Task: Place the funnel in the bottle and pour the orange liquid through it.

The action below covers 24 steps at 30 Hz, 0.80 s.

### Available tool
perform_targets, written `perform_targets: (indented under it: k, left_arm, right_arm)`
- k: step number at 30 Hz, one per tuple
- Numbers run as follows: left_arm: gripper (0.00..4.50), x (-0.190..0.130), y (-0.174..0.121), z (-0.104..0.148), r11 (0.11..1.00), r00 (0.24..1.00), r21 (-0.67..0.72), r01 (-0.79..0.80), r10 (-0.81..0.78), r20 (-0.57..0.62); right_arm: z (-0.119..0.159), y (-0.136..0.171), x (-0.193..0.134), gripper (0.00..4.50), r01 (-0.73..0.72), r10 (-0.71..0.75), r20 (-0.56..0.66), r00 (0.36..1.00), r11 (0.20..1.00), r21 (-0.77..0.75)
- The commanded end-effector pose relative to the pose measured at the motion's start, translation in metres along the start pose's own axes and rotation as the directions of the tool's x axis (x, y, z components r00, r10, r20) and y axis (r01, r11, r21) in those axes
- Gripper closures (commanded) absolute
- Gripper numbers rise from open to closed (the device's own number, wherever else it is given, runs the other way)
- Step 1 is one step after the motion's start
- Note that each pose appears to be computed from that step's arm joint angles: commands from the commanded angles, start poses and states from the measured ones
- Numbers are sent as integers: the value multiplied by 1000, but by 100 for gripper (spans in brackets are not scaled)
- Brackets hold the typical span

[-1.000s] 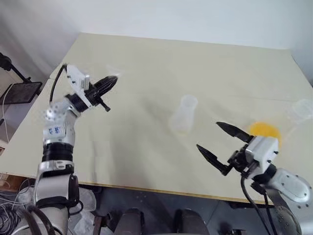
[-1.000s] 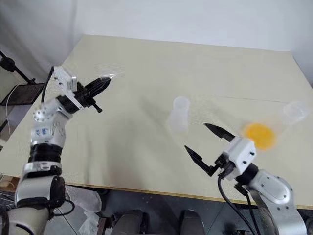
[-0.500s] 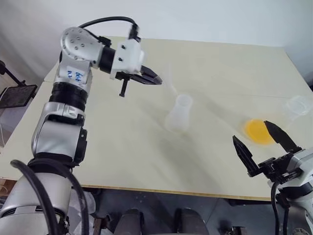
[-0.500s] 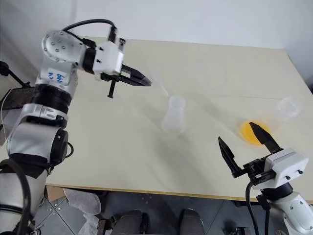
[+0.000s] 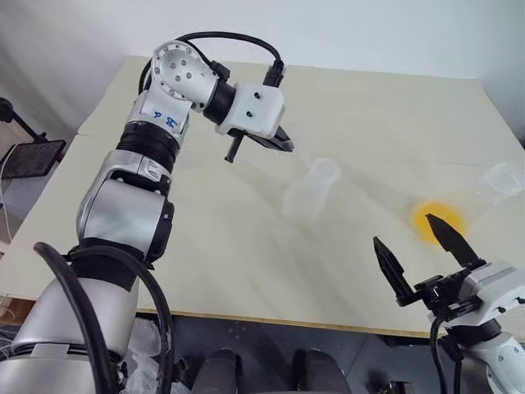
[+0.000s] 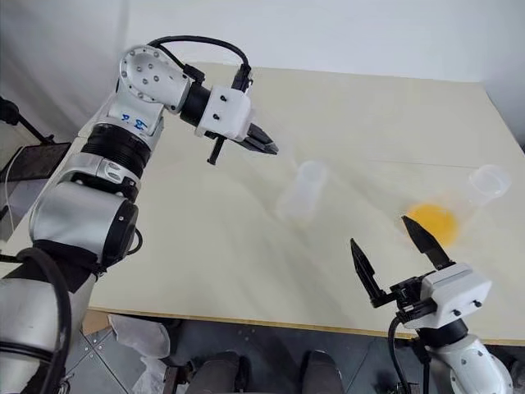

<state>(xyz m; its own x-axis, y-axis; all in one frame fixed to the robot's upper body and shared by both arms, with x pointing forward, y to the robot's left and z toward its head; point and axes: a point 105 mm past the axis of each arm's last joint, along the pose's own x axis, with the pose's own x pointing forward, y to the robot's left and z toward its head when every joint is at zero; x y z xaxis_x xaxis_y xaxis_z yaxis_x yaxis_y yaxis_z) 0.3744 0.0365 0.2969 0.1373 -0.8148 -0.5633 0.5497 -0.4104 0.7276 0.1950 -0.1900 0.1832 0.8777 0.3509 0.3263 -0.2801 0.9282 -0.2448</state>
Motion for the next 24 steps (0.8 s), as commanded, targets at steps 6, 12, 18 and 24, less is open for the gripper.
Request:
perform_targets:
  k: [6,12,18,24]
  left_arm:
    - [446,-27,12,-3,999,994,17,-46,47,-97]
    - [446,-32,22,2,994,992,0,-108,107,-72]
    - [446,-25,19,20,1000,998,3,-31,31,49]
    - [446,-11,15,25,999,998,43,27,-29,51]
  right_arm:
    - [13,1,0,0,1,0,47,999,999,-36]
    - [12,3,3,0,-13,15,47,999,999,-34]
    - [11,5,4,0,-23,24,39,999,999,-34]
    - [10,9,5,0,-27,28,36,999,999,-30]
